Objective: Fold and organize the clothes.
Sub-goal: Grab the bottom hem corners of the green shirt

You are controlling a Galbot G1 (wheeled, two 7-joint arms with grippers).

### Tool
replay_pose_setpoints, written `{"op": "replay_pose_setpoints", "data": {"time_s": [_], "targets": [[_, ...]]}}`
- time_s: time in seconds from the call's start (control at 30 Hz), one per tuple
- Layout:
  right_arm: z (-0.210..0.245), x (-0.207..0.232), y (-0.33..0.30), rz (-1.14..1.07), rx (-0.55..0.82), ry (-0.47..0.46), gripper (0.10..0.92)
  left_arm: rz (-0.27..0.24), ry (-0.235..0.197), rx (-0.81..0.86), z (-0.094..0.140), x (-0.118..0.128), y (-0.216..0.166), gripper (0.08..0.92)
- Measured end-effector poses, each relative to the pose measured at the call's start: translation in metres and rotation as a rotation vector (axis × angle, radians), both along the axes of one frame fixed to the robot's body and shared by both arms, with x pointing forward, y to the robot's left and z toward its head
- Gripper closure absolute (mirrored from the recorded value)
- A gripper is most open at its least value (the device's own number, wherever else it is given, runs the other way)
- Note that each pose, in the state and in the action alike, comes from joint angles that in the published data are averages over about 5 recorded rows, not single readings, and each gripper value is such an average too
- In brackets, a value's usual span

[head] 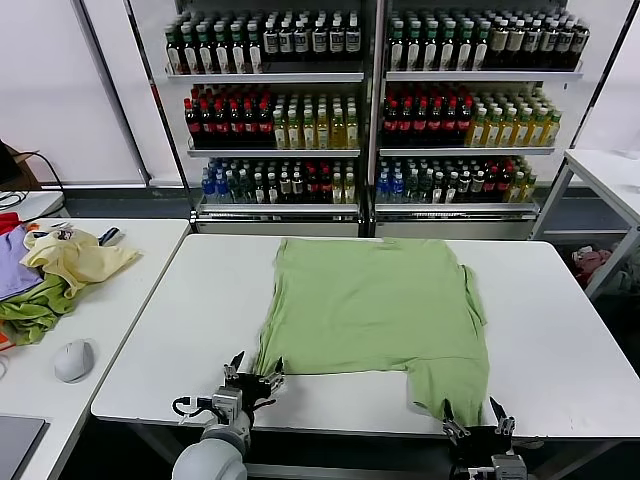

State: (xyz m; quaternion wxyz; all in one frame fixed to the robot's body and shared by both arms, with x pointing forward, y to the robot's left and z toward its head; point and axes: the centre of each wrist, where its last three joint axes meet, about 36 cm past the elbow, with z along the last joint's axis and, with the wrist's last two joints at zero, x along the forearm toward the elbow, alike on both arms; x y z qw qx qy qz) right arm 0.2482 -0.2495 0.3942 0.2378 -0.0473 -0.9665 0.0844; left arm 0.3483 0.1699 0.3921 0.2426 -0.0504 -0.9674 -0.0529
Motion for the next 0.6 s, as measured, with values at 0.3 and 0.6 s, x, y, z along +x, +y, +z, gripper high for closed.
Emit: {"op": "replay_pose_setpoints", "data": {"time_s": [0.3,0.6], "targets": [[-0.003,0.001,0.001,-0.012,0.051,0.020,0.643,-0.001,0.045,-0.036,-0.002,-0.006,0.001,0.570],[0.000,0.004,0.001,0.018,0.091,-0.004,0.881,-0.016,0.078,-0.081,-0.003,-0.014,0.000,0.827]]}}
